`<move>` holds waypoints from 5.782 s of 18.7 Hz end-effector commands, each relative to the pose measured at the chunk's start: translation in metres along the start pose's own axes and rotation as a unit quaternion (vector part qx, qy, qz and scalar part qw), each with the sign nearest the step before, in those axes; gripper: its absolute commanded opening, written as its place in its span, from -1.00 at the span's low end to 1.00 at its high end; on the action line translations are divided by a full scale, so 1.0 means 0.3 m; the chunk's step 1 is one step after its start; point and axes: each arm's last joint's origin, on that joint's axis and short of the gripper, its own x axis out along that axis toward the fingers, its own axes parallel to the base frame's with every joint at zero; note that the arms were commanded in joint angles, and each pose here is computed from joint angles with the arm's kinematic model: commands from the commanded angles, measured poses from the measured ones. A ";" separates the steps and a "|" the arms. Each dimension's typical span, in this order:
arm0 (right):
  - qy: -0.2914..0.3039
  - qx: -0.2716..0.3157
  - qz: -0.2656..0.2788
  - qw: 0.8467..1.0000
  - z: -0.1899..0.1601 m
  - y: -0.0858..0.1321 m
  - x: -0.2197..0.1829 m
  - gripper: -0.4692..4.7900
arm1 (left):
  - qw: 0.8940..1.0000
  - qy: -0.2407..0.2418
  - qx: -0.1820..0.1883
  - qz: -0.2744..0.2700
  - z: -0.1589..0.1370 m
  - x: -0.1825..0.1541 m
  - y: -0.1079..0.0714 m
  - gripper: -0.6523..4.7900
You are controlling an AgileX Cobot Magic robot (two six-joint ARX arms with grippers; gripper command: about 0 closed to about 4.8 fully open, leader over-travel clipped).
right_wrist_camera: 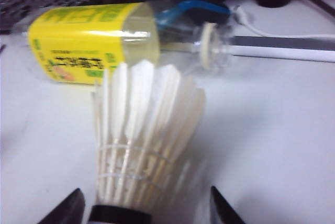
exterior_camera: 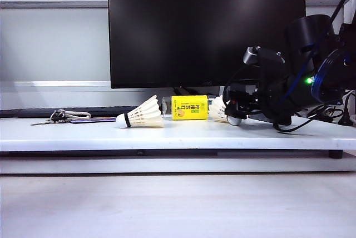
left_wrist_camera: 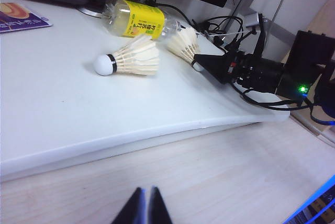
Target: Stack the badminton balls on the table vertically.
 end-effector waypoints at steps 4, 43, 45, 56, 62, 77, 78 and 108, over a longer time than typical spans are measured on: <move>0.019 -0.001 0.004 1.000 -0.008 0.021 0.001 0.24 | 1.000 0.008 -0.003 -0.002 -0.008 0.001 0.002 -0.66; 0.030 -0.062 -0.024 0.997 0.067 0.031 -0.041 0.10 | 1.000 0.013 -0.007 -0.018 -0.009 0.000 -0.001 -0.66; 0.030 -0.062 -0.013 0.998 0.063 0.032 -0.038 0.10 | 1.000 0.013 -0.007 -0.018 -0.009 0.000 -0.001 -0.66; 0.069 -0.060 0.006 0.996 0.054 0.048 0.024 -0.02 | 1.000 0.014 -0.010 -0.019 -0.009 0.000 -0.002 -0.66; 0.091 -0.068 -0.004 0.994 0.037 0.043 0.024 -0.27 | 1.000 0.014 -0.013 -0.020 -0.009 0.000 -0.002 -0.66; 0.093 -0.114 0.000 0.989 0.161 0.068 -0.062 -0.47 | 0.999 0.016 -0.010 -0.027 -0.010 0.000 -0.003 -0.66; 0.124 -0.113 -0.007 0.986 0.184 0.072 -0.100 -0.47 | 0.999 0.016 -0.009 -0.027 -0.010 0.000 -0.003 -0.66; 0.557 -0.101 -0.028 0.824 0.606 0.112 -0.102 -0.46 | 0.998 0.025 -0.006 -0.052 -0.012 0.000 -0.008 -0.66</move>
